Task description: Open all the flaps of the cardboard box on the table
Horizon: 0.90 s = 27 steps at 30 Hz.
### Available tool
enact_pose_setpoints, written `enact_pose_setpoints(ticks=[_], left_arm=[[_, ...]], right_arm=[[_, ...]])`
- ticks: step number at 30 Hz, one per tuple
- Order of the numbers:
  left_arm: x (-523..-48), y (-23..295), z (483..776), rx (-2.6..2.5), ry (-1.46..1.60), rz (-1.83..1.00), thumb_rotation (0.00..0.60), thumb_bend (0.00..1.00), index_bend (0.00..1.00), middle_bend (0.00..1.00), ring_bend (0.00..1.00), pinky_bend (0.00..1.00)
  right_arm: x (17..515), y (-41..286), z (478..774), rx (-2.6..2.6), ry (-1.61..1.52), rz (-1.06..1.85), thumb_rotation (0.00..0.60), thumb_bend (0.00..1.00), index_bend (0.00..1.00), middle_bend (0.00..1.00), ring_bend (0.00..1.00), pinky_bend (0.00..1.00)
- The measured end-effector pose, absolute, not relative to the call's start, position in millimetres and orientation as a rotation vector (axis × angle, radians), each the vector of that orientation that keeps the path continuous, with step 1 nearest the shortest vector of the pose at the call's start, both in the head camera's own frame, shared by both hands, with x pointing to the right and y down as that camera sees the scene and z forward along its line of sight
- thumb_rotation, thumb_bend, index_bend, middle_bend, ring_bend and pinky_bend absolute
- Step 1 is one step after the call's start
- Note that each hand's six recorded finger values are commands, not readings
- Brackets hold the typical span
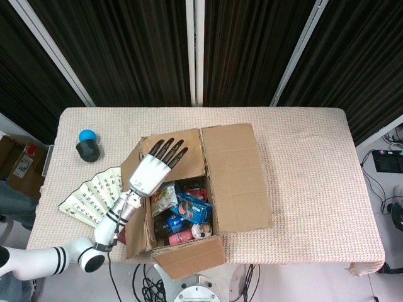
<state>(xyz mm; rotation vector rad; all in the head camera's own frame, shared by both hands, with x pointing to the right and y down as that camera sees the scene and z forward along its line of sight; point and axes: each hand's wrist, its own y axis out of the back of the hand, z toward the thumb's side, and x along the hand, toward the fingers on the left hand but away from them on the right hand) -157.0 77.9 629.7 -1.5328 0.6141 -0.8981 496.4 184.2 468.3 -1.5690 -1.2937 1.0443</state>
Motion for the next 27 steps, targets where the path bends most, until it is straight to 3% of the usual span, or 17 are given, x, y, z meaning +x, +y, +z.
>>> enact_pose_setpoints(ticks=[5, 12, 27], left_arm=[[-158, 69, 610, -1.473, 0.675, -0.856, 0.600, 0.22, 0.00, 0.00, 0.03, 0.16], [-162, 44, 592, -1.394, 0.744, -0.838, 0.600, 0.23, 0.00, 0.00, 0.03, 0.16], [-165, -57, 603, -1.199, 0.847, -0.939, 0.600, 0.24, 0.00, 0.00, 0.02, 0.16]], right_arm=[[495, 184, 473, -1.582, -1.290, 1.046, 0.600, 0.47, 0.00, 0.00, 0.00, 0.00], [494, 183, 475, -1.591, -1.284, 1.050, 0.600, 0.47, 0.00, 0.00, 0.00, 0.00], [503, 188, 467, -1.564, -1.291, 1.083, 0.600, 0.50, 0.00, 0.00, 0.00, 0.00]])
